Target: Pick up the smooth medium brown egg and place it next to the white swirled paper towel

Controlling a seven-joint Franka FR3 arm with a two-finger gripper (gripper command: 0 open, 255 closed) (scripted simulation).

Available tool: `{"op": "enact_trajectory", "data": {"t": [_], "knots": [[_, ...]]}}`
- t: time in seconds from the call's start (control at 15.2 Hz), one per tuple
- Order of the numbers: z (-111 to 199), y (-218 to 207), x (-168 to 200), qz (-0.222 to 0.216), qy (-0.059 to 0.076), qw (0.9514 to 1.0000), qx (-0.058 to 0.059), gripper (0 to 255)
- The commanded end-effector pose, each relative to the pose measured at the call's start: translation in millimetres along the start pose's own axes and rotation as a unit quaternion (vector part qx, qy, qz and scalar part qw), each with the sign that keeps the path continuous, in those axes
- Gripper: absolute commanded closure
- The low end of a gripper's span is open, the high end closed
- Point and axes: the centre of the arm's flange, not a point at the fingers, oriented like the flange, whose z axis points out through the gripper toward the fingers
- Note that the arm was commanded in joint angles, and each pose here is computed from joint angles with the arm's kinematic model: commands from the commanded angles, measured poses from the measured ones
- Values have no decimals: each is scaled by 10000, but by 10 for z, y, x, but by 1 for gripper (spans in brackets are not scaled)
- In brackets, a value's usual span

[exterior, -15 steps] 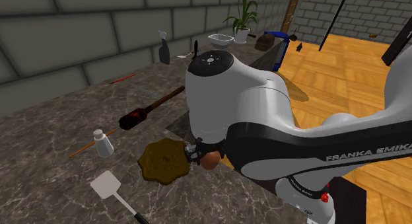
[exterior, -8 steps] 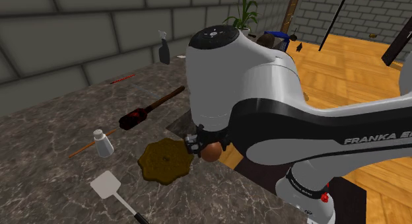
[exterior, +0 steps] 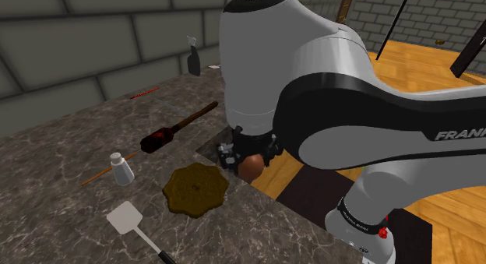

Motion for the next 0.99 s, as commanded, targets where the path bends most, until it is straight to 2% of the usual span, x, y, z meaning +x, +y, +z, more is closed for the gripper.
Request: {"op": "enact_trajectory", "data": {"t": [0.0, 0.92], "knots": [[-109, 19, 20, 1, 0, 10000, -1, 255], [-828, 128, 150, 1, 0, 10000, -1, 255]]}}
